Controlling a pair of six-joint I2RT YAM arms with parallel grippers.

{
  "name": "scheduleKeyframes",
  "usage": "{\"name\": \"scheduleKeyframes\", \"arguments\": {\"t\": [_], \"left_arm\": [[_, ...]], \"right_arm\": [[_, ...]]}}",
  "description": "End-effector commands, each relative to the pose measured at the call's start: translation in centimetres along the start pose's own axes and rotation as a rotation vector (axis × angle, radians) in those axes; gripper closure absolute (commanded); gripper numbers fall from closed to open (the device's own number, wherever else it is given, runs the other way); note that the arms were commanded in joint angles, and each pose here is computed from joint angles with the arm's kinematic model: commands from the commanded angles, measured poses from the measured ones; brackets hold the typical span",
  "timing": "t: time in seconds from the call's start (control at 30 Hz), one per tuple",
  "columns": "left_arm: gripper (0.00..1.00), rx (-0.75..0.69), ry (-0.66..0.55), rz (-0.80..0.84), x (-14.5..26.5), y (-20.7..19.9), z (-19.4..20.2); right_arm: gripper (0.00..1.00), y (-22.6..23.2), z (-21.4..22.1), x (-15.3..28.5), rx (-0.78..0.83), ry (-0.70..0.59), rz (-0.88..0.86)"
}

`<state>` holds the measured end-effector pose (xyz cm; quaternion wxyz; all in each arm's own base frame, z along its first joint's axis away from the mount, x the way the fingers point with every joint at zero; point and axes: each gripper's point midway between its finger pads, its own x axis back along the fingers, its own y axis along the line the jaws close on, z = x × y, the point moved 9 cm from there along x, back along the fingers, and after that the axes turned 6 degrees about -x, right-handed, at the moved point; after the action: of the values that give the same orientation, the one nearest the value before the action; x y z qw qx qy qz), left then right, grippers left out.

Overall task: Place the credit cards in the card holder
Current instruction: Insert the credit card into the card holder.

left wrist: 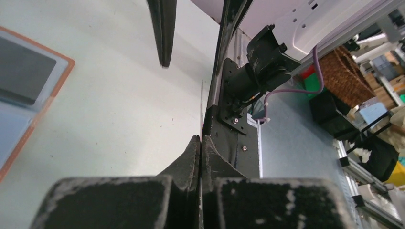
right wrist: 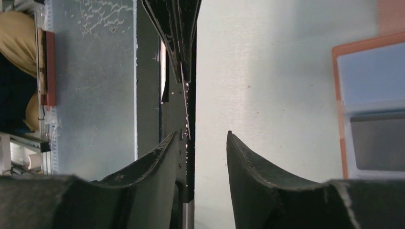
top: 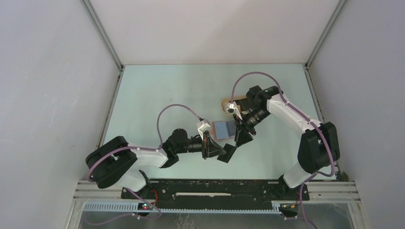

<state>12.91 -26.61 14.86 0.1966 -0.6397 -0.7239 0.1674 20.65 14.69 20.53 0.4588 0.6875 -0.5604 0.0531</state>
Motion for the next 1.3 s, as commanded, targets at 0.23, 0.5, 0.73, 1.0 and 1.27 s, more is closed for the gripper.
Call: {"name": "scheduleKeyframes", "arguments": {"t": [0.23,0.5,0.73,1.0,1.27], "left_arm": [[1.00,0.059,-0.298,-0.016,2.9,-0.2,-1.5],[1.00,0.073,-0.383,-0.098,3.9,0.3,-2.3],[1.00,0.092,-0.458,-0.144,4.1,0.4,-3.3],[1.00,0.115,-0.509,-0.152,3.8,0.4,-4.4],[1.00,0.154,-0.556,-0.126,2.7,0.4,-6.2]], "right_arm": [[0.46,1.0,-1.2,2.4,0.042,-0.156,0.043],[0.46,0.9,-1.3,2.8,0.015,-0.229,0.034],[0.48,-0.1,-1.6,2.3,-0.048,-0.286,0.000],[0.48,-1.2,-1.6,2.1,-0.137,-0.354,-0.080],[0.49,-1.7,-1.9,1.8,-0.183,-0.421,-0.113]]}}
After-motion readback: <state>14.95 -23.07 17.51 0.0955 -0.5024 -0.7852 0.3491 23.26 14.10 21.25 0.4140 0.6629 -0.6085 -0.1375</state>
